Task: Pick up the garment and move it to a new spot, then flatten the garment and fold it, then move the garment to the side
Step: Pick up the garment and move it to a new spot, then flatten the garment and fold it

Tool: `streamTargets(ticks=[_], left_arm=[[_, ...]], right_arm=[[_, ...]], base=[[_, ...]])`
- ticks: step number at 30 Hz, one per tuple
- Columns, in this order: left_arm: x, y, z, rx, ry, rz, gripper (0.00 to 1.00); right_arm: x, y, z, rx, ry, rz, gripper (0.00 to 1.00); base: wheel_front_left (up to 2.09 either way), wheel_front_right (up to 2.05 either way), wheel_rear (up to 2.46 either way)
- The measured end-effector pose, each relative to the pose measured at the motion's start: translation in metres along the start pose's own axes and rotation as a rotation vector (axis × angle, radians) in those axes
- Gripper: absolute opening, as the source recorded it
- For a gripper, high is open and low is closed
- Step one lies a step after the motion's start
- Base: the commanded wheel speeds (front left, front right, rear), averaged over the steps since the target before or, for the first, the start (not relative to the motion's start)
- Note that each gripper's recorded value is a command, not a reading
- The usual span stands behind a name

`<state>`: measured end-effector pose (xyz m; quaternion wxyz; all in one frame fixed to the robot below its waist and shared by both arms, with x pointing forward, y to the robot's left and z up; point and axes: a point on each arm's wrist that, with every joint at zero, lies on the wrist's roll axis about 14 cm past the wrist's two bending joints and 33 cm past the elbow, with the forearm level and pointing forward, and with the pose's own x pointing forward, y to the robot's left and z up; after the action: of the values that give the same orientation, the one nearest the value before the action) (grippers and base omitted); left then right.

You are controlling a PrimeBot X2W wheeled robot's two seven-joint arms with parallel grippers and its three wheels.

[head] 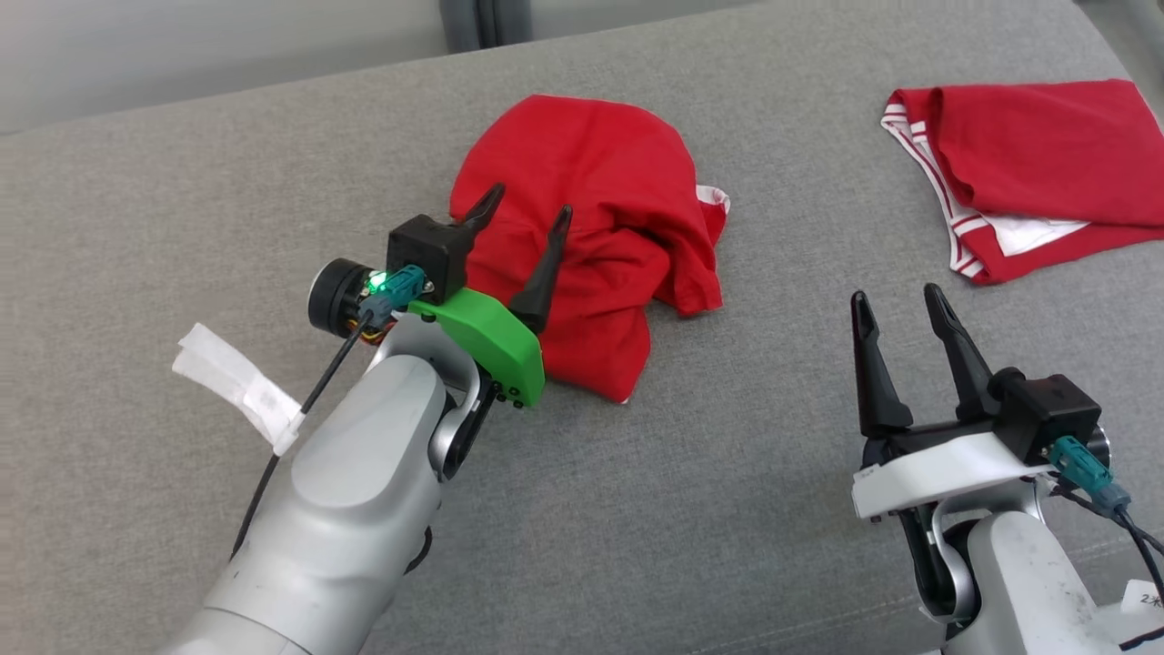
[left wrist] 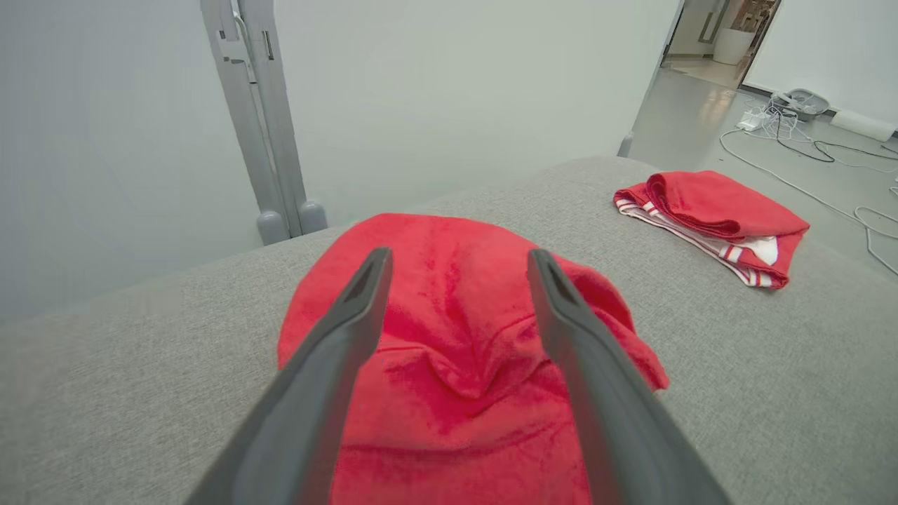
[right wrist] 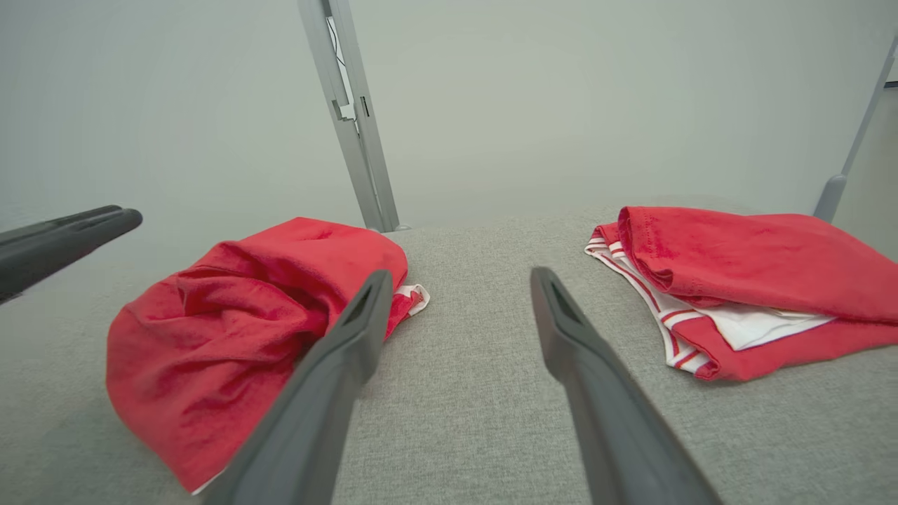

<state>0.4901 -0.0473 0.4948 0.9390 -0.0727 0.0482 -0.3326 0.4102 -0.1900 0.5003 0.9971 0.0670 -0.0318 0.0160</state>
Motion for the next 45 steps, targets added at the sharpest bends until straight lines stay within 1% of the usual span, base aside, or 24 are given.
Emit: streamTargets(ticks=[3,7,14,21,24,29,35,45], left_arm=[[-0.014,0.006,0.015,-0.017,-0.048,0.052,1.00],[-0.044,0.021,0.025,-0.045,-0.102,0.151,1.00],[-0.114,0.053,0.023,-0.073,-0.159,0.366,1.00],[-0.183,0.067,0.007,-0.091,-0.177,0.536,1.00],[-0.203,0.067,-0.001,-0.108,-0.175,0.587,1.00],[-0.218,0.070,-0.002,-0.121,-0.194,0.631,1.00],[-0.217,0.069,-0.002,-0.117,-0.195,0.626,1.00],[-0.217,0.071,-0.001,-0.109,-0.196,0.623,1.00]], right_arm=[[-0.002,0.004,0.005,-0.010,-0.008,0.013,1.00],[-0.003,0.012,0.014,-0.011,-0.026,0.034,1.00],[-0.010,0.033,0.014,0.000,-0.025,0.091,1.00],[-0.020,0.058,0.009,0.030,-0.010,0.157,1.00],[-0.025,0.062,0.004,0.044,0.005,0.168,1.00],[-0.030,0.066,0.000,0.076,0.011,0.175,1.00],[-0.033,0.069,-0.007,0.081,0.031,0.183,1.00],[-0.031,0.065,-0.007,0.079,0.027,0.170,1.00]], base=[[0.00,0.00,0.00],[0.00,0.00,0.00],[0.00,0.00,0.00],[0.00,0.00,0.00],[0.00,0.00,0.00],[0.00,0.00,0.00],[0.00,0.00,0.00],[0.00,0.00,0.00]])
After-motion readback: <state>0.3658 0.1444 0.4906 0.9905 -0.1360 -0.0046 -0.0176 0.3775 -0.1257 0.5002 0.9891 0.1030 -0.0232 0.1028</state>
